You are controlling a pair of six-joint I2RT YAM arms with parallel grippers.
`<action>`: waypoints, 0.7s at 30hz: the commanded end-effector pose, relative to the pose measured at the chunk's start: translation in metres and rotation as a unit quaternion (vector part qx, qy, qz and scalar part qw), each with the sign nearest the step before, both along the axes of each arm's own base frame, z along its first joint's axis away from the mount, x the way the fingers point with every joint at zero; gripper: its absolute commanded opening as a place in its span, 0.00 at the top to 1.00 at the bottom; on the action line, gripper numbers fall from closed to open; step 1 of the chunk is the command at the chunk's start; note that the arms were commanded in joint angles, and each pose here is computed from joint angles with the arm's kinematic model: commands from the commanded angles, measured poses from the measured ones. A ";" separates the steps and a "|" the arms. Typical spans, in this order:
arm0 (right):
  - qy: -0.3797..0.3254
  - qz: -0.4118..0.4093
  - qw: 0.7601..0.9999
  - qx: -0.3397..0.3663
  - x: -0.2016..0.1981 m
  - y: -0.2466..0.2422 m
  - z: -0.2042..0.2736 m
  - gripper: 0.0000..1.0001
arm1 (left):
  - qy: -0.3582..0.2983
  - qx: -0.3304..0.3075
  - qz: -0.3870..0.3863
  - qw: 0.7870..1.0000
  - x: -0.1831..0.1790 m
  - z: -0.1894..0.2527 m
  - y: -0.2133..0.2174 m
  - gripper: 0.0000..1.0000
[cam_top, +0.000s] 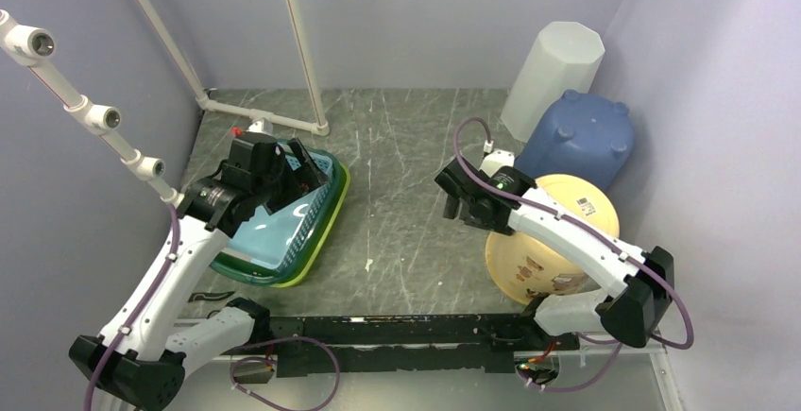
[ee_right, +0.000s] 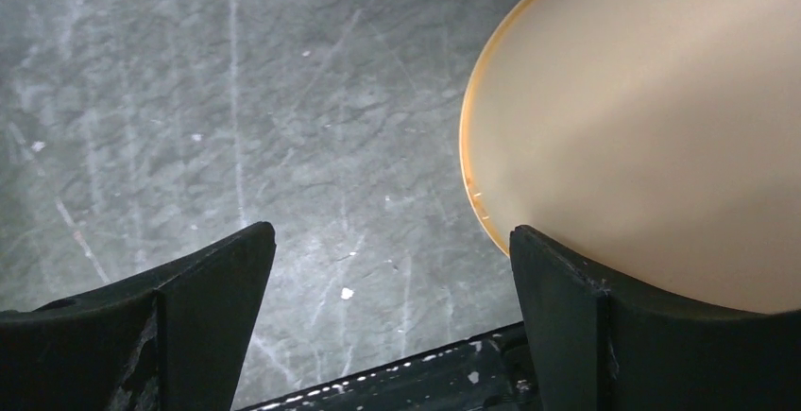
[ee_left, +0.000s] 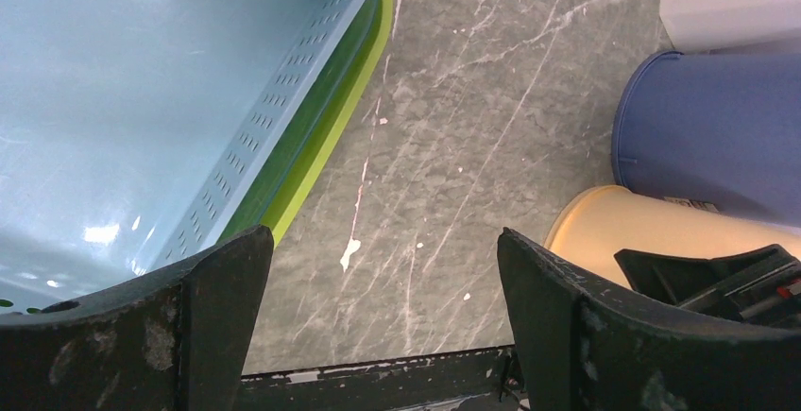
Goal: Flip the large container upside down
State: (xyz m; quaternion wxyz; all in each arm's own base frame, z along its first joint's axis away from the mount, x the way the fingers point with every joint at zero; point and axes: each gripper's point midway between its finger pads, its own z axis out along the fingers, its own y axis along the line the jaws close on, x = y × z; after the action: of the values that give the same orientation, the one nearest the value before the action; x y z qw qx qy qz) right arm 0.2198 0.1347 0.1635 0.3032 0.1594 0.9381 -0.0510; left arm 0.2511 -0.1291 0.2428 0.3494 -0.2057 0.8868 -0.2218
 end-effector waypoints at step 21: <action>0.026 0.111 0.992 0.062 -0.020 0.017 -0.003 0.11 | 0.031 0.050 -0.009 0.998 -0.014 -0.022 0.015 0.06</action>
State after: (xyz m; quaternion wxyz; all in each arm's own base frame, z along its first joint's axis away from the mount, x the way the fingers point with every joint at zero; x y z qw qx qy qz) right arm 0.2106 0.1438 0.1867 0.3108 0.0863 0.9453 0.0496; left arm 0.2467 -0.1260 0.2366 0.3442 -0.1986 0.8929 -0.2115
